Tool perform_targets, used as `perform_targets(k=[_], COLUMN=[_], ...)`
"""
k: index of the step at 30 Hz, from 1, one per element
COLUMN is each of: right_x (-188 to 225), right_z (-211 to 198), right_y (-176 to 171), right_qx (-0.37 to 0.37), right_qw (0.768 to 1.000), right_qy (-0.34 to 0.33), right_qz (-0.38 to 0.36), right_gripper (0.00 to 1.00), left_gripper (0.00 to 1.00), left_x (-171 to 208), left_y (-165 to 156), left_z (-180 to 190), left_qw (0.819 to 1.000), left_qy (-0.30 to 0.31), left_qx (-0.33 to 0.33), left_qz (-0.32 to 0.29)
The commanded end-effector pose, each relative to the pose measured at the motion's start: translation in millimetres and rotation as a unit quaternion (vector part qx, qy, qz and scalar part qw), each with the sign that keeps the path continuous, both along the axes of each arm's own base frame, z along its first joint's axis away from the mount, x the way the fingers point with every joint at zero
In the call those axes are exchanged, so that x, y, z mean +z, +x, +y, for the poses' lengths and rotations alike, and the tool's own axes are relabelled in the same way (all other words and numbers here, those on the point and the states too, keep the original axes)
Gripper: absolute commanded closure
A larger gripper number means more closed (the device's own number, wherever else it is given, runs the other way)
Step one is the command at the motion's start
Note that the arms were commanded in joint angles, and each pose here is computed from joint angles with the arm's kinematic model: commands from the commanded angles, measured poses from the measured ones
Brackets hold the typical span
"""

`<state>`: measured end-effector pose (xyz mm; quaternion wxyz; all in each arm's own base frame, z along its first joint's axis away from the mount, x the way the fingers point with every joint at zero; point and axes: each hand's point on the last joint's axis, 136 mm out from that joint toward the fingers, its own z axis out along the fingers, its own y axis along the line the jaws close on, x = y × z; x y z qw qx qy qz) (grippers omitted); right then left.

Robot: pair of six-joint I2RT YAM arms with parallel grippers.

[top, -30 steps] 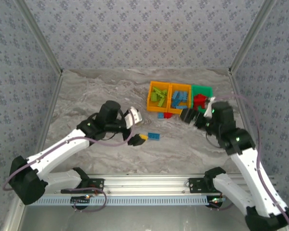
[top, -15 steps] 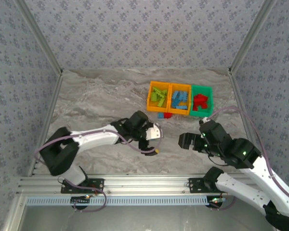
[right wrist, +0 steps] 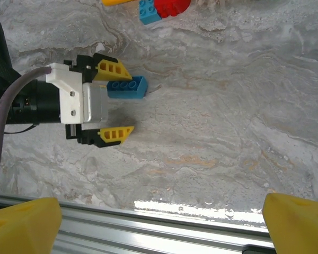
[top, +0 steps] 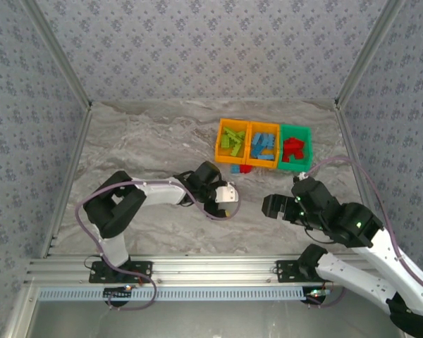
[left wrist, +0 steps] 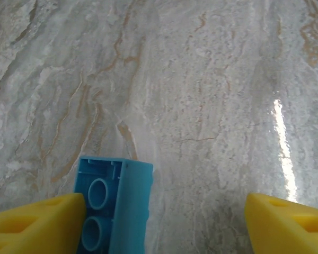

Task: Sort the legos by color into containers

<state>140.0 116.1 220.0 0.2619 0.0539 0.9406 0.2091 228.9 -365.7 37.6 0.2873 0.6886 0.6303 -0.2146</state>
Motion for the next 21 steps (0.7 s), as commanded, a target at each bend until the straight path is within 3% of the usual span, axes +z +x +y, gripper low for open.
perform_targets(k=[1,9,14,19,21], right_x=[3,2,2,-6,-7], right_z=[-2,2,-1,-1,1], right_y=[2,2,1,-4,-4], right_qx=[-0.016,-0.014,-0.018,-0.010,-0.006], right_qw=[1.000,1.000,1.000,1.000,1.000], right_qy=[0.005,0.002,-0.004,-0.013,-0.010], right_qz=[-0.005,0.001,0.001,0.014,0.017], right_gripper=[0.00,0.00,0.00,0.00,0.00], left_gripper=[0.25,0.27,0.52,0.67,0.68], left_x=[1,-14,-11,11,34], left_y=[6,18,22,21,22], left_z=[-4,0,-4,-11,-18], left_qw=[1.000,1.000,1.000,0.999,0.997], left_qy=[-0.003,0.009,0.002,-0.034,-0.065], left_qx=[-0.008,0.021,0.027,0.025,0.031], left_qz=[-0.005,0.001,0.009,0.005,0.001])
